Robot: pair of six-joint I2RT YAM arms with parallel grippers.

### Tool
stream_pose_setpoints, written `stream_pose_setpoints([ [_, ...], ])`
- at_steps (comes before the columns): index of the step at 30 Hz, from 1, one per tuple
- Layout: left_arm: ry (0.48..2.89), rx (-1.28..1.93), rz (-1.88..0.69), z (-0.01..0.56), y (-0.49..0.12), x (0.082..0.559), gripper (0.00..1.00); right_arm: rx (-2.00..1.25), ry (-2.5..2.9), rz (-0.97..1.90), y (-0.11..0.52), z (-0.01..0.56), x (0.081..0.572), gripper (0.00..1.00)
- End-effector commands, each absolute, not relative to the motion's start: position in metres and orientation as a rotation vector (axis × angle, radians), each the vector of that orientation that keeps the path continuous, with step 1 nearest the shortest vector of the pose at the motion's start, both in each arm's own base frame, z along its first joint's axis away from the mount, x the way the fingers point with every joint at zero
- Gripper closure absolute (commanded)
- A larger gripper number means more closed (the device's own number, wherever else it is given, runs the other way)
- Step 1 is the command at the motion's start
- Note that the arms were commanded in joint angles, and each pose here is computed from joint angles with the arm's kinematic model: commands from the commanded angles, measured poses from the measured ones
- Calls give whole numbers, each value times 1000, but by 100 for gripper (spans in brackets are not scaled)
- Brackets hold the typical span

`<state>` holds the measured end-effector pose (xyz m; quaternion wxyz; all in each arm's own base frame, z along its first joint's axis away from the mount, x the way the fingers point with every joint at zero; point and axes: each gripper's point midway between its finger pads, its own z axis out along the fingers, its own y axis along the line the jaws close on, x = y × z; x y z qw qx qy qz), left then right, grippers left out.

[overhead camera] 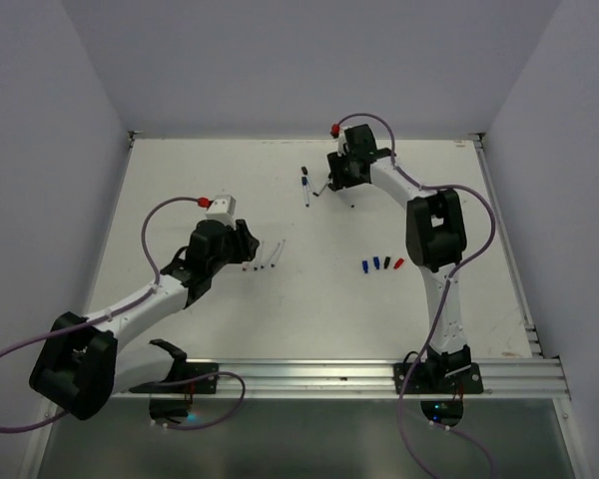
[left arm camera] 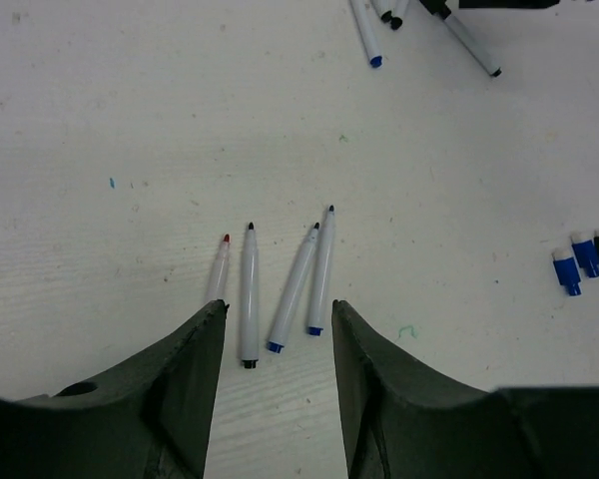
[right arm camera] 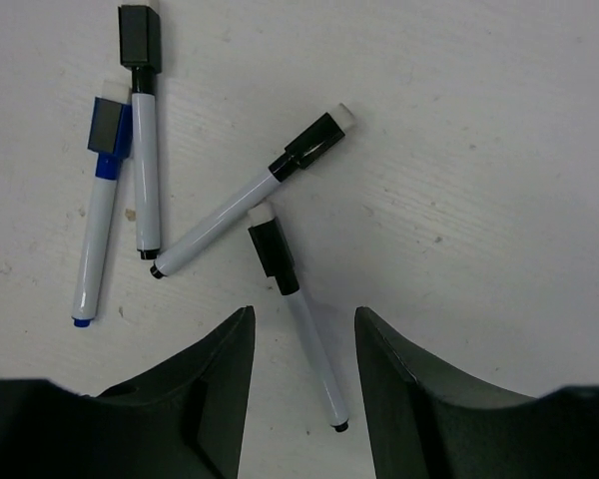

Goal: Open the pen caps

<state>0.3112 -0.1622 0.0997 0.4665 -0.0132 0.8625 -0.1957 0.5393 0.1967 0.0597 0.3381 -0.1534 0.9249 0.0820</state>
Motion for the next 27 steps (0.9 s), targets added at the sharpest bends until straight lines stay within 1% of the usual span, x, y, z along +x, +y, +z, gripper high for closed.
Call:
stream_pose_setpoints([
  [1,2033,-47,-498,133,-162,319,50,-507,2402,191,211,48,541,52],
  [4,2017,-43,-501,140,-161,318,50,-534,2420,175,214,41,542,53],
  [7,2006,-42,-505,145,-161,317,50,-549,2423,140,215,39,541,55],
  [8,1999,-44,-505,148,-160,317,50,-547,2426,119,214,38,541,58],
  [11,1989,-42,-518,155,-161,316,50,-567,2433,82,214,35,536,59],
  [12,1989,-40,-518,155,-161,316,50,-568,2434,68,215,35,535,65],
  [14,1981,-32,-534,159,-163,315,50,-571,2451,55,213,30,531,71],
  [15,1980,-30,-540,161,-164,315,50,-555,2457,35,211,30,531,79],
  [18,1972,-7,-574,166,-169,312,50,-542,2488,26,209,24,523,85],
  [19,1963,10,-598,169,-173,311,50,-531,2496,23,208,23,522,91],
  [21,1936,63,-672,178,-184,307,51,-504,2513,45,208,23,515,99],
  [23,1911,154,-790,183,-202,296,51,-475,2532,116,214,23,505,100],
  [24,1862,182,-839,193,-209,296,50,-428,2512,160,218,39,503,100],
  [25,1843,243,-922,198,-221,286,50,-393,2512,195,218,34,494,100],
  [27,1793,281,-1008,206,-232,281,50,-315,2489,335,231,48,482,100],
])
